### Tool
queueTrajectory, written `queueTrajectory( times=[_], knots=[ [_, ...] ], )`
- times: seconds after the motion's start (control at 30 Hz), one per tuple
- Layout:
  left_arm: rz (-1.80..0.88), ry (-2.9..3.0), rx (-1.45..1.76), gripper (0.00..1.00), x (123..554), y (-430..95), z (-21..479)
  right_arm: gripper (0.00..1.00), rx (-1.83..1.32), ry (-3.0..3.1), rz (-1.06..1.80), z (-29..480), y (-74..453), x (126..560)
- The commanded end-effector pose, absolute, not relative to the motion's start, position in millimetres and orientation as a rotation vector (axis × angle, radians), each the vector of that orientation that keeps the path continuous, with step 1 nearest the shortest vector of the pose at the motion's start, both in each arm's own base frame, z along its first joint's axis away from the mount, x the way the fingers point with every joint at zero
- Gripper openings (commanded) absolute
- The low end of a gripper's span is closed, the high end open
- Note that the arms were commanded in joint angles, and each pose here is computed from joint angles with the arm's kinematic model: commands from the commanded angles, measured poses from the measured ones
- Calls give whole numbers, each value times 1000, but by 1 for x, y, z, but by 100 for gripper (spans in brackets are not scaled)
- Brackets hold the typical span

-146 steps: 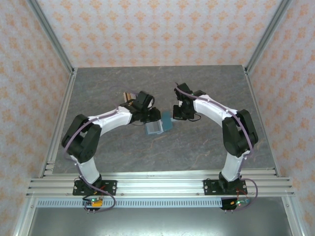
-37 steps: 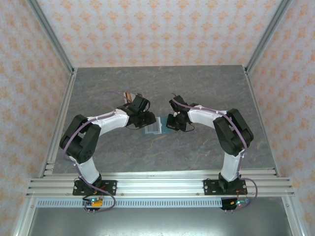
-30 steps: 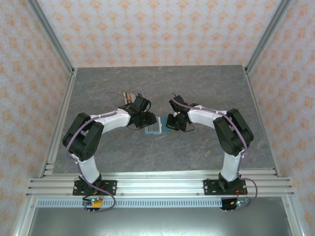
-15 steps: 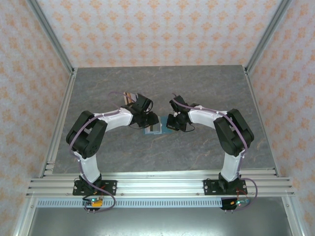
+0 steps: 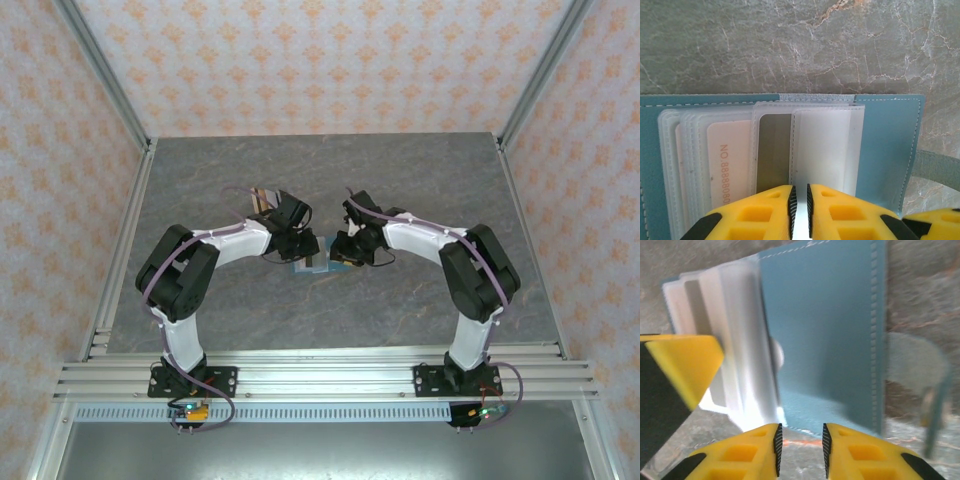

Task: Take the credit cards out of the card holder

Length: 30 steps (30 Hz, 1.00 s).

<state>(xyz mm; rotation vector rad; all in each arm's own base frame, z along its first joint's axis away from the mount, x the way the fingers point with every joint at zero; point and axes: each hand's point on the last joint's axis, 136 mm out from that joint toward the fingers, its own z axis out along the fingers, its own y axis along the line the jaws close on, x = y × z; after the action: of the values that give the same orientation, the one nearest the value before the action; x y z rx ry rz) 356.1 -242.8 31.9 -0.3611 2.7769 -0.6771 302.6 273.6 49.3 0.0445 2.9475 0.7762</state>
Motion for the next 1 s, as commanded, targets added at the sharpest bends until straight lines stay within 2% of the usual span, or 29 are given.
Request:
queueTrajectory(
  times=[0.0,0.27,0.53,0.83,0.97],
  knots=[
    [-557,2863,-371,17,343,-230,9,32,-16,2949,849,54,290,303],
    [-580,2859,-372,12,343,-233,11,33,-4,2998,829,37,294,304],
    [-651,2822,-358,11,349,-239,30,24,43,3048,725,21,285,304],
    [-587,2798,-367,31,349,-215,48,22,75,3072,629,8,274,303],
    [-639,2817,-347,35,347,-223,45,22,81,3057,667,10,277,303]
  ],
)
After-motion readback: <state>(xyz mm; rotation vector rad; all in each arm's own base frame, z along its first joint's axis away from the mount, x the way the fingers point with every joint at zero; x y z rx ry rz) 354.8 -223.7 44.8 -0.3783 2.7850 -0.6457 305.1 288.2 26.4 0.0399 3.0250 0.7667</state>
